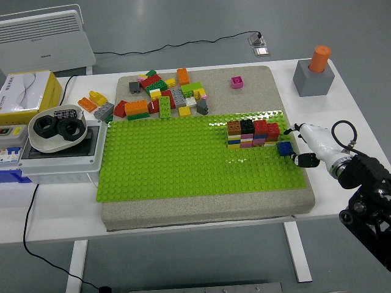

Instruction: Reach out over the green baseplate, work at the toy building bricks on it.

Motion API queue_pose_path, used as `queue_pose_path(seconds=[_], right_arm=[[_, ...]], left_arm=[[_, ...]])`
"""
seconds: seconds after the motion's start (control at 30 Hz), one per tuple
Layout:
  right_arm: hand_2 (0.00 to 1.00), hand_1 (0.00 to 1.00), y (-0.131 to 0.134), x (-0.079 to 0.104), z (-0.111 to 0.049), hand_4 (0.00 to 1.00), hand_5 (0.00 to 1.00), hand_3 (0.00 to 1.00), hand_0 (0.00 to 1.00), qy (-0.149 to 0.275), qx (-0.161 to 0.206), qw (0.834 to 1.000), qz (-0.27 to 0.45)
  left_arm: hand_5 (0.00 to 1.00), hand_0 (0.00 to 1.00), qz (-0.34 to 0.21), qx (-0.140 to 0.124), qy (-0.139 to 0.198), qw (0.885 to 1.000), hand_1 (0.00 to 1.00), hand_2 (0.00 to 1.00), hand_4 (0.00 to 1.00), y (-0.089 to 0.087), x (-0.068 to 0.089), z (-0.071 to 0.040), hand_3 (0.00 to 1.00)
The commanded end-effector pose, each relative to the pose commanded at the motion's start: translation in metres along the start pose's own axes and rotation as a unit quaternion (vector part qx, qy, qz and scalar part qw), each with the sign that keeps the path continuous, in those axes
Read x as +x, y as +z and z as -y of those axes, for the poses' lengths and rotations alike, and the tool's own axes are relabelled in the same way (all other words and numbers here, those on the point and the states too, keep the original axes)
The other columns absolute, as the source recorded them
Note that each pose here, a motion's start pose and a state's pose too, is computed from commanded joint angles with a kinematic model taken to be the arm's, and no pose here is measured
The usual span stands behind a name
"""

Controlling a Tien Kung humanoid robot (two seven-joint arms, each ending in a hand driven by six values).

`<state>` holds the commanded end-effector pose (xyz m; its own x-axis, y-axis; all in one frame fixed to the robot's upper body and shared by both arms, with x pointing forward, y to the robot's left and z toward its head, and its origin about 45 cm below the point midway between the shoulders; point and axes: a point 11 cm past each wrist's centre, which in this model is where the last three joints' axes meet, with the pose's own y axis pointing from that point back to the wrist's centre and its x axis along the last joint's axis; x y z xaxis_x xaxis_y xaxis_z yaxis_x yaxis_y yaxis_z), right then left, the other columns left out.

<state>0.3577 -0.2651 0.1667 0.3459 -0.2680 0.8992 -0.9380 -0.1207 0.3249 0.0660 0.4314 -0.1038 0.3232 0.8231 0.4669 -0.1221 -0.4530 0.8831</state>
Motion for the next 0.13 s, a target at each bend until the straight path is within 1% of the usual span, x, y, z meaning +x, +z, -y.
queue_pose_path(seconds=[0.13], right_arm=[[0.864,0.748,-0.0012,-0.004,0.0061,0.646,0.01,0.745,0.775,-0.015,-0.003,1.0,-0.012]], left_arm=[[0.182,0.702,-0.004,-0.002,0.003,1.0,0.47,0.466,0.404,0.0013,0.0016,0.0,0.501]])
